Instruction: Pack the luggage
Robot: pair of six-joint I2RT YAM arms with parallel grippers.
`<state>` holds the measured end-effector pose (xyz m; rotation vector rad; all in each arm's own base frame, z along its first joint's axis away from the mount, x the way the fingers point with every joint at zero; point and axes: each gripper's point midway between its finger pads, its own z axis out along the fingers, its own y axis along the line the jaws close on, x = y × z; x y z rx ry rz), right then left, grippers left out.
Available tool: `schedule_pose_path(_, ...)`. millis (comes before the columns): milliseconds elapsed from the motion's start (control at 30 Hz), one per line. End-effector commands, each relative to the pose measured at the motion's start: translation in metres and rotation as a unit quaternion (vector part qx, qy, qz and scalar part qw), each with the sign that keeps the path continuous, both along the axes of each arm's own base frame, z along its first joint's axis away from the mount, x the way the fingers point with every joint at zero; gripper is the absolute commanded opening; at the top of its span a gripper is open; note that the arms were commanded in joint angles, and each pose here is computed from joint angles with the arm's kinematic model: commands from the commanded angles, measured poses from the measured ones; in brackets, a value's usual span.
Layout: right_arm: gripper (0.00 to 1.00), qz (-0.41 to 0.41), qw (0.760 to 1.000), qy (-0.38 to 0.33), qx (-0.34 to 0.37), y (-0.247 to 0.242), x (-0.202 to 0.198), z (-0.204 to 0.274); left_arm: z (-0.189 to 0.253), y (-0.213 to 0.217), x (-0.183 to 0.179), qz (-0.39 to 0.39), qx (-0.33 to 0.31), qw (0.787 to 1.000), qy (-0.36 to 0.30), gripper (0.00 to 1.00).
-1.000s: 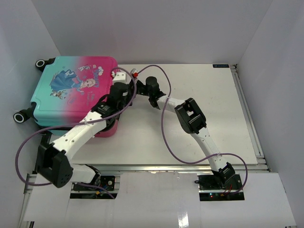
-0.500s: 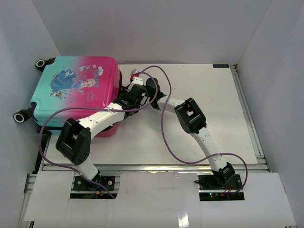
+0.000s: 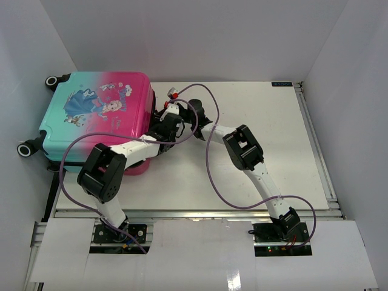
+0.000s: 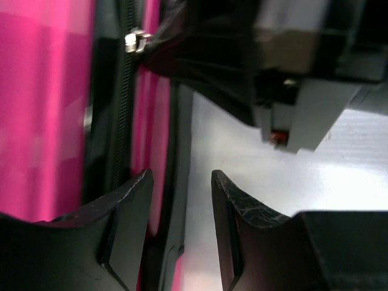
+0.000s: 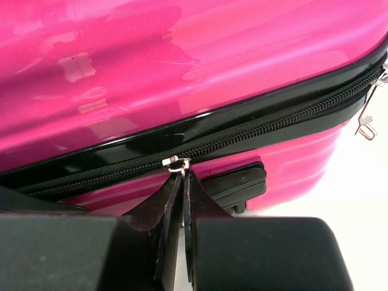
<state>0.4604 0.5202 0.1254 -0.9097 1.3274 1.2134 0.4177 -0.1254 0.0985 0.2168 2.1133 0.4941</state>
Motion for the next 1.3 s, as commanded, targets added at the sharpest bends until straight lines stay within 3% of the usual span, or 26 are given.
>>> schedule_pose_path(0, 0.08, -0.026, 1.0, -0.002, 0.009, -0.016, 0.018, 0.001, -0.012, 0.01, 0.018, 0.0, -0.016, 1.0, 0.002, 0.54)
schedule_pose_path(133, 0.08, -0.028, 1.0, 0.003, 0.012, -0.019, 0.021, 0.0, -0.045, 0.023, 0.016, 0.024, -0.005, 0.999, 0.049, 0.54)
schedule_pose_path(200, 0.08, -0.028, 1.0, 0.004, 0.013, -0.02, 0.021, 0.0, -0.058, 0.024, 0.017, 0.026, -0.016, 0.997, 0.066, 0.47)
schedule_pose_path(267, 0.08, -0.027, 1.0, 0.006, 0.013, -0.02, 0.021, -0.001, -0.068, 0.015, 0.013, 0.003, -0.036, 0.995, 0.09, 0.18)
schedule_pose_path(367, 0.08, -0.028, 0.999, 0.015, 0.009, -0.022, 0.018, -0.004, -0.073, 0.003, 0.0, -0.022, -0.065, 0.991, 0.118, 0.01)
schedule_pose_path(533, 0.08, -0.05, 0.998, 0.022, 0.014, -0.038, 0.008, 0.004, -0.056, -0.017, -0.046, -0.066, -0.091, 0.986, 0.124, 0.0)
schedule_pose_path(800, 0.08, -0.135, 0.988, 0.057, 0.038, -0.132, -0.025, 0.01, -0.018, -0.071, -0.101, -0.166, -0.151, 0.97, 0.096, 0.0)
schedule_pose_path(1000, 0.08, -0.223, 0.969, 0.1, 0.032, -0.227, -0.078, -0.012, -0.011, -0.111, -0.137, -0.224, -0.145, 0.959, 0.095, 0.0)
schedule_pose_path(1267, 0.08, -0.306, 0.94, 0.152, 0.005, -0.287, -0.136, -0.029, -0.01, -0.183, -0.18, -0.324, -0.116, 0.933, 0.109, 0.0)
